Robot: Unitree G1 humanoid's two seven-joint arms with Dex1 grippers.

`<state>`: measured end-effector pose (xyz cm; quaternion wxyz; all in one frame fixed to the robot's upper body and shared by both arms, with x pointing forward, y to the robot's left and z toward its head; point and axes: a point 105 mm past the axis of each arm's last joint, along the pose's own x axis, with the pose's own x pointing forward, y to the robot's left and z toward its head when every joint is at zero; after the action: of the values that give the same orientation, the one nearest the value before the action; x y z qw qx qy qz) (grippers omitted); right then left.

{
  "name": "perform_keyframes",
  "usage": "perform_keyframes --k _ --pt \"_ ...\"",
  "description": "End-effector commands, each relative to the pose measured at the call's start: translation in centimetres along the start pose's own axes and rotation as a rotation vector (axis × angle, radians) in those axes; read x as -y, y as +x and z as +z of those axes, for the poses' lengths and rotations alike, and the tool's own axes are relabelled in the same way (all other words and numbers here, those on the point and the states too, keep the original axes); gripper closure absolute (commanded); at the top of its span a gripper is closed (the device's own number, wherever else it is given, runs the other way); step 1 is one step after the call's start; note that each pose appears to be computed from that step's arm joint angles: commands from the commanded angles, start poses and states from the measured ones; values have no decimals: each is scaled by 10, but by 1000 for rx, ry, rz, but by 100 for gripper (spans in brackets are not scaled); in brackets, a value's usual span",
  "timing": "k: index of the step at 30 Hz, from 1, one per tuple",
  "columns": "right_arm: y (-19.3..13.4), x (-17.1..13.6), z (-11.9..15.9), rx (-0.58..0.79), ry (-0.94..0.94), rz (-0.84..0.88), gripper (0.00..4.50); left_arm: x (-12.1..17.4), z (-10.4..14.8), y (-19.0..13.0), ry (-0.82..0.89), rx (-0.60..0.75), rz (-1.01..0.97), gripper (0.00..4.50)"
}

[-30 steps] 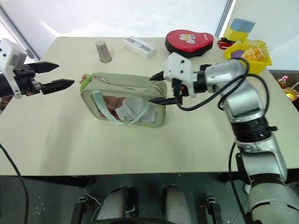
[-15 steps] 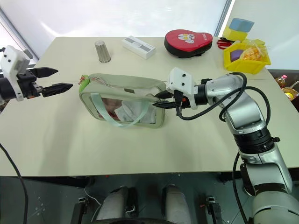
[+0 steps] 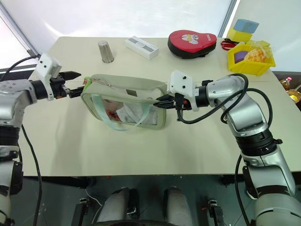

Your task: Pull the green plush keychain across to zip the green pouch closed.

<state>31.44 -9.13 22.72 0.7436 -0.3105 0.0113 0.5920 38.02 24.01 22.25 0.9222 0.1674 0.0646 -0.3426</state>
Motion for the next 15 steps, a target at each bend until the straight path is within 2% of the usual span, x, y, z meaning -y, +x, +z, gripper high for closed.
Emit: perform_keyframes --k 1,2,5,8,9,13,15 --pt "0 0 14 30 -49 -4 450 1 22 -4 42 65 -21 54" --pt "0 0 14 31 -49 -6 450 1 25 -5 38 75 -20 86" --pt "2 2 14 34 -50 -12 450 0 29 -10 36 89 -22 229" --pt "2 3 14 36 -52 -18 450 -3 34 -14 32 99 -6 397" --pt "3 4 14 37 -55 -21 450 -6 42 -18 0 133 -2 443" --pt "4 9 14 42 -61 -36 450 -8 71 -28 -64 227 -26 443" --pt "5 11 14 44 -64 -42 450 6 89 -29 -69 264 -112 443"
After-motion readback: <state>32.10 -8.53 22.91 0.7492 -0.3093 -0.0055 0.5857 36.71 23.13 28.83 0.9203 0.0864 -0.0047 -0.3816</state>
